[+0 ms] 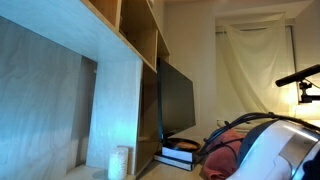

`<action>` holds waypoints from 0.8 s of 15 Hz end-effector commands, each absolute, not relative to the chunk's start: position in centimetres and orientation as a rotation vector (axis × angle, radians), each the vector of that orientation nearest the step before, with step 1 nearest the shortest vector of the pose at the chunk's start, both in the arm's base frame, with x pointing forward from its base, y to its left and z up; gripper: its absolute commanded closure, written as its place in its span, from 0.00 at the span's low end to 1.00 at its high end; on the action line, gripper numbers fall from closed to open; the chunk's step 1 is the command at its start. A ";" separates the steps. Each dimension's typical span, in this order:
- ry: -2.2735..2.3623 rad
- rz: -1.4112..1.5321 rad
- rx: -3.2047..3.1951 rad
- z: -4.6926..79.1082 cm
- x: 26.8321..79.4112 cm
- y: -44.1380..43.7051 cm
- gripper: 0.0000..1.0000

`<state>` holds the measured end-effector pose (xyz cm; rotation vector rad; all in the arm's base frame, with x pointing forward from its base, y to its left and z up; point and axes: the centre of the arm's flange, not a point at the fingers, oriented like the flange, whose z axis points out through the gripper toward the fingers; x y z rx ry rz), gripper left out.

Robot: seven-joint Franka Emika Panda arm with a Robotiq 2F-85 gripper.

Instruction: Pick up the blue nail polish and place it upright

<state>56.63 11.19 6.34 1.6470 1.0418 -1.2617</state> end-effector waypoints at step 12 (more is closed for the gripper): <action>1.043 -1.253 1.620 5.9 56.7 11.0 0.78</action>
